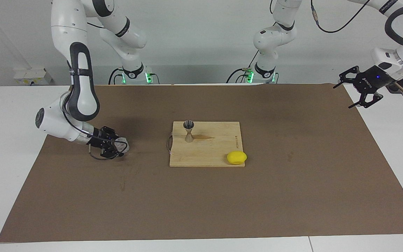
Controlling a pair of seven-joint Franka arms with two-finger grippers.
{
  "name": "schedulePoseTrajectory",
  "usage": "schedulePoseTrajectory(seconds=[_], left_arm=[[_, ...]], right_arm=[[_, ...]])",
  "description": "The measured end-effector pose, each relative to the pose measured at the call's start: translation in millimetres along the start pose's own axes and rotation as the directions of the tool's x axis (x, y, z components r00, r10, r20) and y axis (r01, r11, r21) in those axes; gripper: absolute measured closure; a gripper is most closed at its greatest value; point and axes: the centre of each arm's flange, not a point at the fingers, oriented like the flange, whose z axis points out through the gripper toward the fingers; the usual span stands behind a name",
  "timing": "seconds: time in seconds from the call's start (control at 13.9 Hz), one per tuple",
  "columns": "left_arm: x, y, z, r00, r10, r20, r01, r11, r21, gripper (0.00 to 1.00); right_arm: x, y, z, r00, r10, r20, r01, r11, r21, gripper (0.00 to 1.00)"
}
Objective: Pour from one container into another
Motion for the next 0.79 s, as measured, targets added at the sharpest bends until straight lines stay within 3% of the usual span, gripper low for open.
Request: schedulePoseTrajectory(seconds=[0.07,0.29,0.43,0.65,0.79], left_arm=[[11,14,3,0.997,-0.076,0.020,0.076,0.997,0.002,0.00],[36,45,18,0.952,-0.297,0.073,0.295,0.955,0.033,0.00],[49,64,36,0.881,-0.463,0.097,0.459,0.886,0.062,0.00],[64,77,63,0.777,-0.629,0.013,0.621,0.770,0.147,0.00],[73,76,70,0.756,-0.649,-0.088,0.653,0.736,0.181,0.00]], right_arm=[[-1,0,-1,1.000,0.006,0.012,-0.006,1.000,0.007,0.48],[-11,-4,-11,1.000,0.005,0.011,-0.006,1.000,0.029,0.49],[-31,-10,-20,1.000,0.023,-0.002,-0.023,0.999,0.041,0.49],[-78,-22,-25,0.998,0.066,-0.020,-0.065,0.997,0.047,0.49],[-110,-29,-23,0.994,0.104,-0.027,-0.103,0.994,0.045,0.49]])
